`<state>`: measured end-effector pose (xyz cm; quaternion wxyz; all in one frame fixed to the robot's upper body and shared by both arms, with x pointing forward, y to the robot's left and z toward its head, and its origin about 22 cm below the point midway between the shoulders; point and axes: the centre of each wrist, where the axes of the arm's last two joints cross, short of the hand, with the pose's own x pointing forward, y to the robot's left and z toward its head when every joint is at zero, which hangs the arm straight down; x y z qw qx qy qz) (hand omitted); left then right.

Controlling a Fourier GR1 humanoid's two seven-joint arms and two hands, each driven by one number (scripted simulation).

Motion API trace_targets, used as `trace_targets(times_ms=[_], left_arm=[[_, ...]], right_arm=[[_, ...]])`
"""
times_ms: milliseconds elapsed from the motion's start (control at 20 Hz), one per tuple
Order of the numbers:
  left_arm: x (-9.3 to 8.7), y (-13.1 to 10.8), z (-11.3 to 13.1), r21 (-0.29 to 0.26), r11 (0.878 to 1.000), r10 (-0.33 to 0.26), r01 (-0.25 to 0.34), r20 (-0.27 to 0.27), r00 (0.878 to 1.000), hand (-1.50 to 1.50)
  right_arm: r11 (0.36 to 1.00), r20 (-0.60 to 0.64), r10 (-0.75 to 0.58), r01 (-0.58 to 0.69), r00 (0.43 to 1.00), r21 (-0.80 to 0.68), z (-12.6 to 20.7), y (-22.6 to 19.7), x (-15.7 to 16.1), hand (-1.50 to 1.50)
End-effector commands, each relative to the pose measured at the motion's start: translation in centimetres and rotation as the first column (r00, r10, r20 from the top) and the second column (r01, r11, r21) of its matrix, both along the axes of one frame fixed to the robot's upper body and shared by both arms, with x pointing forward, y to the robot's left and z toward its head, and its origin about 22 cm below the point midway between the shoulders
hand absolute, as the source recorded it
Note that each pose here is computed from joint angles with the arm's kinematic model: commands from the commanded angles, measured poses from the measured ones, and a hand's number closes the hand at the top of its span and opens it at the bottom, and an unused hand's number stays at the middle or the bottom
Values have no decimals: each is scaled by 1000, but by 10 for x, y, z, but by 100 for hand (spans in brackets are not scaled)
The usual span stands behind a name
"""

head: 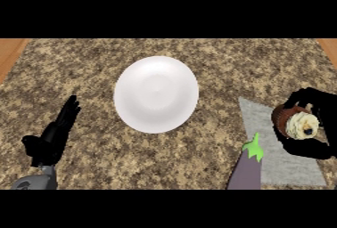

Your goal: Pick the cupcake from the placemat and place it in the plate

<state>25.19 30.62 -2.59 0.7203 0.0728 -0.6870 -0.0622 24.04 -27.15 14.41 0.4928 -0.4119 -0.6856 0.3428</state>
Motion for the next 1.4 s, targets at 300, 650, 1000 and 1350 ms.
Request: trace_targets(times_ms=[300,650,1000,1350], left_arm=[[10,-3,10,10,1000,-14,14,8,1000,0],[-4,3,8,-4,1000,-19,19,2,1000,0],[-2,-5,-7,-12,1000,-11,11,2,1000,0],[-6,-1,16,6,999,-48,48,-2,999,0]], right_arm=[[995,53,79,-82,995,60,51,66,22,150],[987,-7,156,-155,988,47,50,133,70,150],[973,-61,219,-213,974,92,14,188,91,150],[977,-83,195,-186,977,101,-17,237,109,150]])
